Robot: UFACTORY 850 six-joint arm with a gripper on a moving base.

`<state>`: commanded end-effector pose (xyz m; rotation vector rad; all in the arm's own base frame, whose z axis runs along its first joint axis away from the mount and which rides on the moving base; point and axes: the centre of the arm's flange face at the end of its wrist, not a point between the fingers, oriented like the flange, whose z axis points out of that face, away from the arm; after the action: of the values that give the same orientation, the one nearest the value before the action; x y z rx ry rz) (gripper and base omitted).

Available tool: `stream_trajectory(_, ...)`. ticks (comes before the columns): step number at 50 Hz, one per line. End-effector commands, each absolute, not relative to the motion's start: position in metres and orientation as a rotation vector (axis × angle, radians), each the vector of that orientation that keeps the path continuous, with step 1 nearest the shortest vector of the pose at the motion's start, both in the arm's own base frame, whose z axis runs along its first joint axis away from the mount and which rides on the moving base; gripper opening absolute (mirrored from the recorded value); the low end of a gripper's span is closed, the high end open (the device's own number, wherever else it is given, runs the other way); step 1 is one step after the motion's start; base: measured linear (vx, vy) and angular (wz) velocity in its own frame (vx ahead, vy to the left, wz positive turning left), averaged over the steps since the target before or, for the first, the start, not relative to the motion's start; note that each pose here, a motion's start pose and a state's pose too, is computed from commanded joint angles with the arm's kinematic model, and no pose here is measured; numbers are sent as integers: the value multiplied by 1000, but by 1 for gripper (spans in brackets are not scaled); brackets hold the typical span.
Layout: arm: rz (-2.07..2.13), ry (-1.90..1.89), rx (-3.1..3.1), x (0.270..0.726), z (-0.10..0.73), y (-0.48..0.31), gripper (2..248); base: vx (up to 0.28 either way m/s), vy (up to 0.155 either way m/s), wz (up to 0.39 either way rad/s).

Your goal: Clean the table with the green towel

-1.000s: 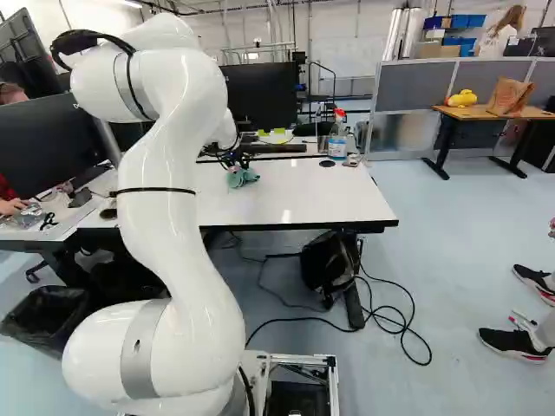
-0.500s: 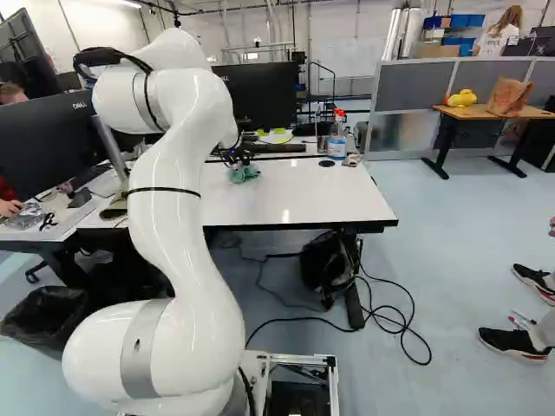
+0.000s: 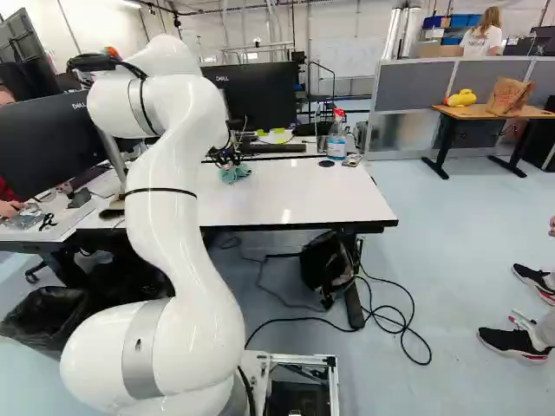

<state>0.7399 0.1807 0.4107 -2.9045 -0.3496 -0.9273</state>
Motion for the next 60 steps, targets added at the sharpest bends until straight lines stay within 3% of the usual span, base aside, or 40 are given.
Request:
stream_trajectory(32, -864, -441, -2898, 696, 415, 217, 53, 0, 0, 0)
stream_trajectory(60, -800, -430, -2927, 656, 420, 197, 53, 0, 0, 0)
